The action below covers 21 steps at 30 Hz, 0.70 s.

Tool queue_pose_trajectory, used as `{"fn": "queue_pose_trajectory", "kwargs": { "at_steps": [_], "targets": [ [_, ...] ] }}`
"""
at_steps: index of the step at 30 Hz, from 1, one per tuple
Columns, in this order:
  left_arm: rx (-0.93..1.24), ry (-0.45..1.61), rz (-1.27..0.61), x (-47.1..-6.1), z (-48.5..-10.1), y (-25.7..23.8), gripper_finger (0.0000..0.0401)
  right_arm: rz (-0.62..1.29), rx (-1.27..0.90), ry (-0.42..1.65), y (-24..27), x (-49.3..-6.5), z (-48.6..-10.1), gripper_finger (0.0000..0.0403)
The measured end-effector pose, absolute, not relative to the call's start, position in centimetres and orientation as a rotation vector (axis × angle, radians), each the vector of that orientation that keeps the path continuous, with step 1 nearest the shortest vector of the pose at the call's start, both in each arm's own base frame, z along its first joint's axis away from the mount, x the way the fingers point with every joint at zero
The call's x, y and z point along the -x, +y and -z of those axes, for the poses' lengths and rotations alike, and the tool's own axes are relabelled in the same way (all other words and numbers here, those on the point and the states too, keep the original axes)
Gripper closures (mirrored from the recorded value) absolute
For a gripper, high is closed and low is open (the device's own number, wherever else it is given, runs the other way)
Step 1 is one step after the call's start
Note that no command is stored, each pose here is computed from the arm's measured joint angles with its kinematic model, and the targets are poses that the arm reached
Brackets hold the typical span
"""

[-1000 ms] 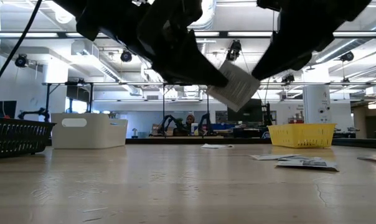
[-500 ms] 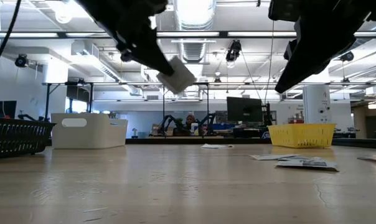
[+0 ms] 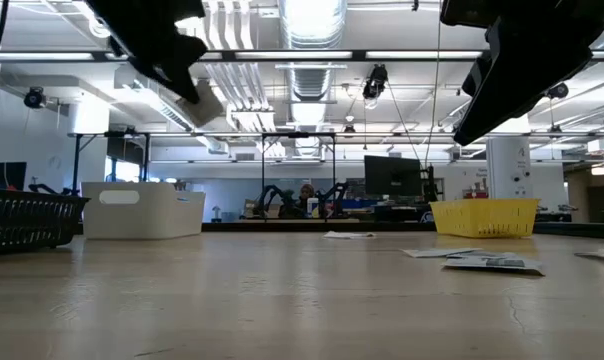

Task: Pick & Place First Aid Supplies
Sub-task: Put the gray towelette pack into the white bin

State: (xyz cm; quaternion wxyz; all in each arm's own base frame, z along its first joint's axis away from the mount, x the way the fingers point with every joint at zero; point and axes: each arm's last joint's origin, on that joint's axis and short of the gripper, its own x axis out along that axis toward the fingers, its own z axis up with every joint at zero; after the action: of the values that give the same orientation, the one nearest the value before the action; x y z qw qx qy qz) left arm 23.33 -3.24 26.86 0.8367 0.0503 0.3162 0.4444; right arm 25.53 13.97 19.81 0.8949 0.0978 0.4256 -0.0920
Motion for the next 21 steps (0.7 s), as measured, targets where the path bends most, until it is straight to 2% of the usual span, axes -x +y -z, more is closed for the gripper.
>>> {"fn": "queue_pose_trajectory", "kwargs": {
  "at_steps": [11, 21],
  "targets": [
    [0.019, 0.684, -1.187, -21.6, -23.8, -0.4, 0.0401, 0.191, -0.202, 0.883, 14.0, -25.5, -19.8, 0.0342],
    [0.164, 0.733, -1.264, -20.0, -20.3, 0.5, 0.0401, 0.192, -0.2, 0.884, 13.9, -25.5, -19.7, 0.0349]
  ]
}}
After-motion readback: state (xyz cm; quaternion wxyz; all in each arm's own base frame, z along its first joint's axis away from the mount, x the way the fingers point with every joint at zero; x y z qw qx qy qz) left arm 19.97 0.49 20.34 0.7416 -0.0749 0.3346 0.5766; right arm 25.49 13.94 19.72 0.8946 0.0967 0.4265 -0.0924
